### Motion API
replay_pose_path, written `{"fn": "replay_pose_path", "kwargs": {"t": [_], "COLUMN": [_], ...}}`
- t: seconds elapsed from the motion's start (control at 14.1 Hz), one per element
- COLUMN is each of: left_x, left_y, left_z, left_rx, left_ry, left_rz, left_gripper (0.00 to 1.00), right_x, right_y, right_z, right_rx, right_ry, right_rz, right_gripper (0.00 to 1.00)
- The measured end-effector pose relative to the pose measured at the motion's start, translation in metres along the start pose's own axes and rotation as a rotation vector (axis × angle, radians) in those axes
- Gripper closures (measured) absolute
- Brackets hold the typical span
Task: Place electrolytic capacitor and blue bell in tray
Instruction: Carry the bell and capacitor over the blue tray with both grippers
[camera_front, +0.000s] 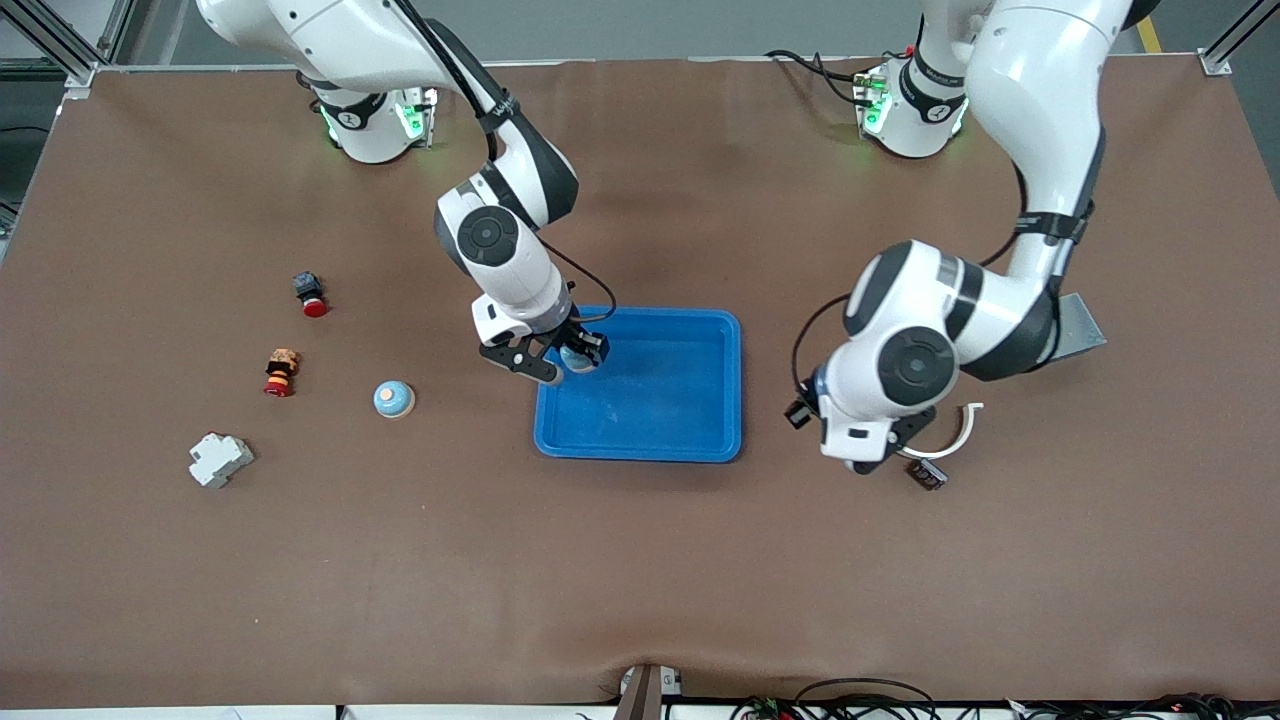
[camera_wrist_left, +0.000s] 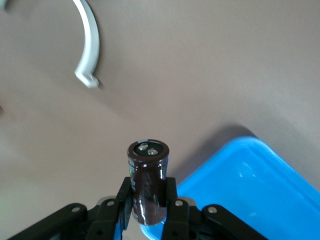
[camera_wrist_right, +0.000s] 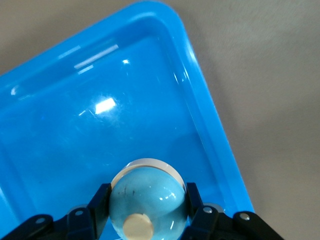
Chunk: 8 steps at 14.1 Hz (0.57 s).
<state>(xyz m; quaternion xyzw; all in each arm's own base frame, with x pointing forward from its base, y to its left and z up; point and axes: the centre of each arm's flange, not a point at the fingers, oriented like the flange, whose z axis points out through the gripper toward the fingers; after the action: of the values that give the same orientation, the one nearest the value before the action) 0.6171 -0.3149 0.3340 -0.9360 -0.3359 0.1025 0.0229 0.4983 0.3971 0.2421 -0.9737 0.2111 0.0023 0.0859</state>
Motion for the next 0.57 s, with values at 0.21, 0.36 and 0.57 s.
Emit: {"fn": "replay_pose_path", "kwargs": {"t": [0.21, 0.36, 0.57], "left_x": [-0.052, -0.084, -0.115], "left_y": [0.026, 0.045, 0.058], "left_z": [0.015, 0.028, 0.039], "left_rx": [-0.003, -0.032, -0.051], "left_ry": [0.007, 0.020, 0.021], "left_rz": [-0.033, -0.063, -0.087], "left_gripper": [0.70, 0.70, 0.70], "right_x": [-0.004, -0.009, -0.018], "right_y": [0.008, 0.013, 0.012], "right_z": [0.028, 0.047, 0.059], "right_rx": [0.024, 0.027, 0.027], "right_ry": [0.021, 0.026, 0.025], "right_rz": [0.004, 0.001, 0.002], "right_gripper": [0.35, 0.35, 0.35]}}
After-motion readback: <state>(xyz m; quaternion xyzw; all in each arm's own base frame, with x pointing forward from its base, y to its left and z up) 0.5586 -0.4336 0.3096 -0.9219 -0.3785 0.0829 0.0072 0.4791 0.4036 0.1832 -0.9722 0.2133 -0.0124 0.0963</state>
